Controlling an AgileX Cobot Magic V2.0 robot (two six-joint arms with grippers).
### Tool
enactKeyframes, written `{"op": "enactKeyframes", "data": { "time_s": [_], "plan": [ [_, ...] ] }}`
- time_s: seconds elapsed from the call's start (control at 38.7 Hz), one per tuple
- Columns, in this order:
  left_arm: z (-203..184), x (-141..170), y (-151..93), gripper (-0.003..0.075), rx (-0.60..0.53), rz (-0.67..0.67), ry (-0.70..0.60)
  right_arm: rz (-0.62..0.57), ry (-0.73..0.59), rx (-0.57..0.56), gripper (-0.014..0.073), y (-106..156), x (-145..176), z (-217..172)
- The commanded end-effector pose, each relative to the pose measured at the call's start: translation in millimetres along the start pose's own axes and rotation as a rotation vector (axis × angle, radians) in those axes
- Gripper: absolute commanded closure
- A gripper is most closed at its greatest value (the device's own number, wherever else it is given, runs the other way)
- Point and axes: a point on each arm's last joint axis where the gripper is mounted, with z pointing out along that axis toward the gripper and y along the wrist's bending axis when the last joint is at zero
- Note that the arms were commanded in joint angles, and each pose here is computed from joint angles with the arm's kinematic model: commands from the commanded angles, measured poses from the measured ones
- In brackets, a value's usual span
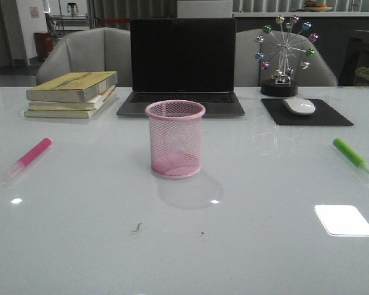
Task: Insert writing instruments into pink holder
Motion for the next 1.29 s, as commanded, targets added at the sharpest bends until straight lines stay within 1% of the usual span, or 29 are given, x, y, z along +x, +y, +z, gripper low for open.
{"op": "enactKeyframes", "data": {
  "time_s": [0.0,0.18,0.31,0.41,0.54,0.62,0.7,0.8,0.88,0.9,1.01,1.11,1.16,1.27],
  "plan": [
    [-2.1,-8.2,0.3,0.0629,0.000,-0.011,-0.110,-0.014,-0.104,-0.002,0.0557,0.2,-8.2,-1.7],
    [-2.2,-9.6,0.4,0.0629,-0.002,-0.011,-0.126,-0.015,-0.117,-0.001,0.0557,0.2,-9.4,-1.8],
    [-2.2,-9.6,0.4,0.0629,-0.002,-0.011,-0.126,0.017,-0.168,-0.012,0.0557,0.8,-14.0,-2.5],
    [-2.3,-9.7,0.4,0.0629,-0.002,-0.011,-0.127,0.019,-0.195,-0.013,0.0557,0.8,-16.4,-2.9],
    [-2.3,-9.9,0.4,0.0629,-0.002,-0.011,-0.130,0.020,-0.213,-0.013,0.0557,0.9,-18.0,-3.2],
    [-2.7,-12.6,0.6,0.0629,-0.003,-0.011,-0.154,0.020,-0.215,-0.013,0.0557,0.9,-18.2,-3.3],
    [-3.6,-17.3,0.9,0.0629,-0.007,-0.011,-0.201,0.021,-0.275,-0.015,0.0557,0.9,-23.4,-4.6],
    [-4.9,-23.0,1.0,0.0629,-0.009,-0.001,-0.237,0.038,-0.407,-0.019,0.0557,0.8,-35.7,-8.9],
    [-7.2,-31.8,1.0,0.0629,-0.010,-0.001,-0.273,0.046,-0.475,-0.020,0.0557,0.5,-49.4,-14.3],
    [-8.1,-35.0,1.0,0.0629,-0.010,-0.001,-0.283,0.046,-0.473,-0.020,0.0557,0.4,-52.4,-15.4],
    [-14.1,-57.2,0.9,0.0628,-0.009,-0.001,-0.341,0.046,-0.414,-0.019,0.0557,0.2,-69.4,-21.9],
    [-18.0,-81.4,0.5,0.0628,-0.010,0.017,-0.364,0.046,-0.329,-0.018,0.0557,0.0,-84.2,-26.7],
    [-18.2,-93.4,0.4,0.0628,-0.012,0.038,-0.370,0.046,-0.316,-0.018,0.0557,-0.1,-93.7,-28.8],
    [-14.4,-117.4,0.2,0.0628,-0.013,0.046,-0.369,0.046,-0.331,-0.018,0.0557,-0.3,-114.4,-31.1]
  ]
}}
